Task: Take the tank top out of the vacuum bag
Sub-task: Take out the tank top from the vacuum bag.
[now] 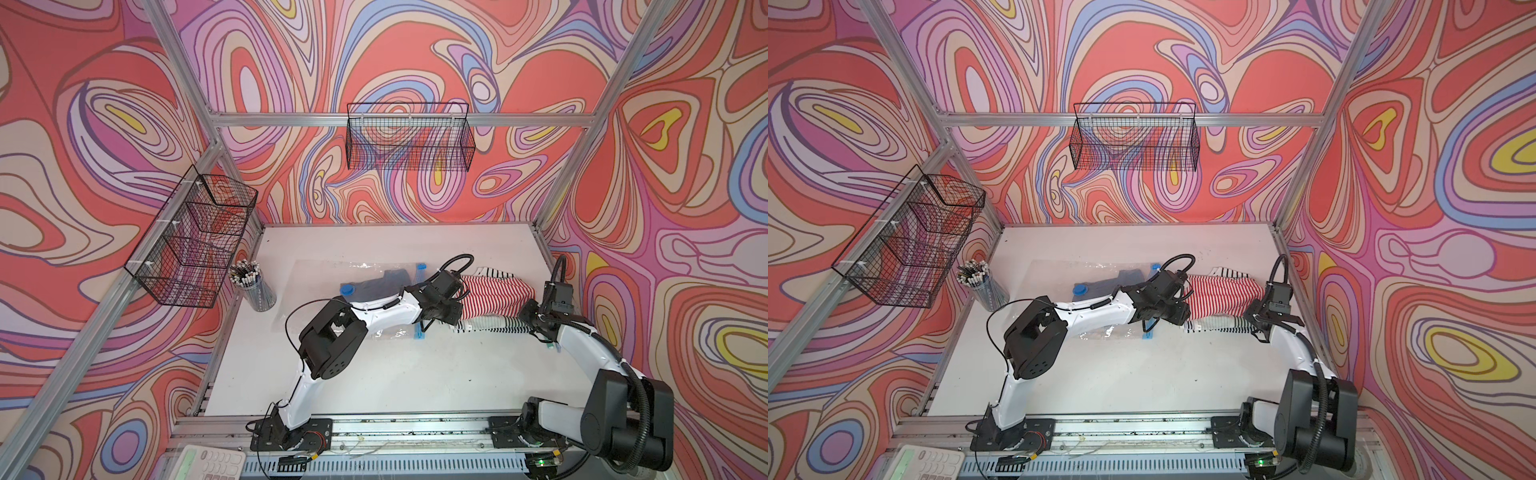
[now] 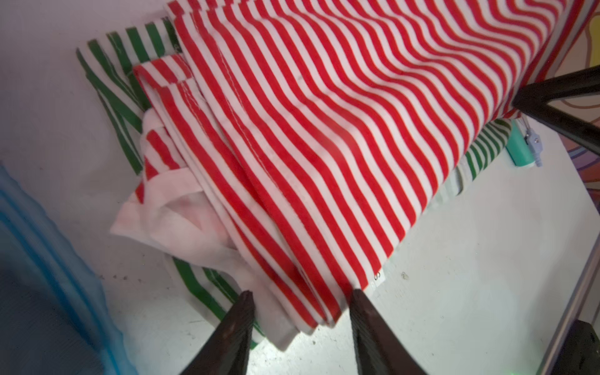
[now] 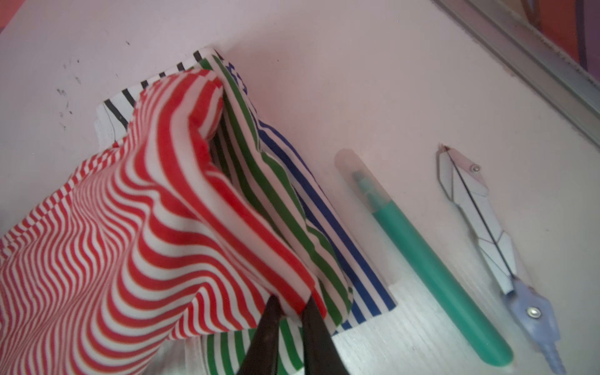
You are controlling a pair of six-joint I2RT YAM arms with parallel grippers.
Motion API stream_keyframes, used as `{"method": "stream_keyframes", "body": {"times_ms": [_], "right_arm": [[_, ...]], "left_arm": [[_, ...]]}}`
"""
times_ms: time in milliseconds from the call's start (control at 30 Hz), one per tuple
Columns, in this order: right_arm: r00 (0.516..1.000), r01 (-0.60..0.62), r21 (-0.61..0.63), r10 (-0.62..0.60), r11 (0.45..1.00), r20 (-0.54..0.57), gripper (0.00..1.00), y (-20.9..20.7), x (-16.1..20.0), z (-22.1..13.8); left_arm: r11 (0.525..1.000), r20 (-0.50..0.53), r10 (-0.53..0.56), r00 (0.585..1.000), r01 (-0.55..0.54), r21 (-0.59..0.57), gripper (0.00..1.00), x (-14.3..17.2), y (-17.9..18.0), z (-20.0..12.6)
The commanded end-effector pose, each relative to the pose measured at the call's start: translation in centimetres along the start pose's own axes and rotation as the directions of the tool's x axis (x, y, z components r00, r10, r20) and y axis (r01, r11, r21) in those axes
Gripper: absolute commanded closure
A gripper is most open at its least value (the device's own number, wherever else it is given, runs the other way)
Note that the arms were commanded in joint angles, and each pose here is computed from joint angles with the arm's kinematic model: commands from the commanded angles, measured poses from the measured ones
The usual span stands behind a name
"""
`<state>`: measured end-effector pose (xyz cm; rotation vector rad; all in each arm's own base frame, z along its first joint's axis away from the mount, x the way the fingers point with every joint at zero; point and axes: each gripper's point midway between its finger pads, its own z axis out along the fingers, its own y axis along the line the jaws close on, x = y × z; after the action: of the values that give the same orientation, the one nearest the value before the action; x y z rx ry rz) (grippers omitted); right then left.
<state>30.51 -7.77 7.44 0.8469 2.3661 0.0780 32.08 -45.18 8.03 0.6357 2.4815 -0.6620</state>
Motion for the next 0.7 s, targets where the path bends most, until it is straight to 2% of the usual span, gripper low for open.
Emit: {"method": "stream_keyframes", "body": {"times_ms": [0, 233, 667], "right_arm": [[0.998, 0.000, 0.016, -0.001, 1.000, 0.056, 0.87, -0.3, -1.3, -0.5], [0.998, -0.002, 0.003, 0.002, 1.000, 0.063, 1.00, 0.1, -1.7, -0.9], [0.999, 0.005, -0.010, -0.004, 1.000, 0.051, 1.00, 0.6, -2.1, -3.7]], "left_arm": [[0.997, 0.009, 0.030, 1.000, -0.029, -0.073, 0.54, -0.8, 1.2, 0.7], [0.990, 0.017, 0.073, 0.997, -0.071, -0.126, 0.54, -1.4, 1.9, 0.9], [0.976, 0.015, 0.119, 0.993, -0.114, -0.183, 0.54, -2.2, 2.7, 2.2]]}}
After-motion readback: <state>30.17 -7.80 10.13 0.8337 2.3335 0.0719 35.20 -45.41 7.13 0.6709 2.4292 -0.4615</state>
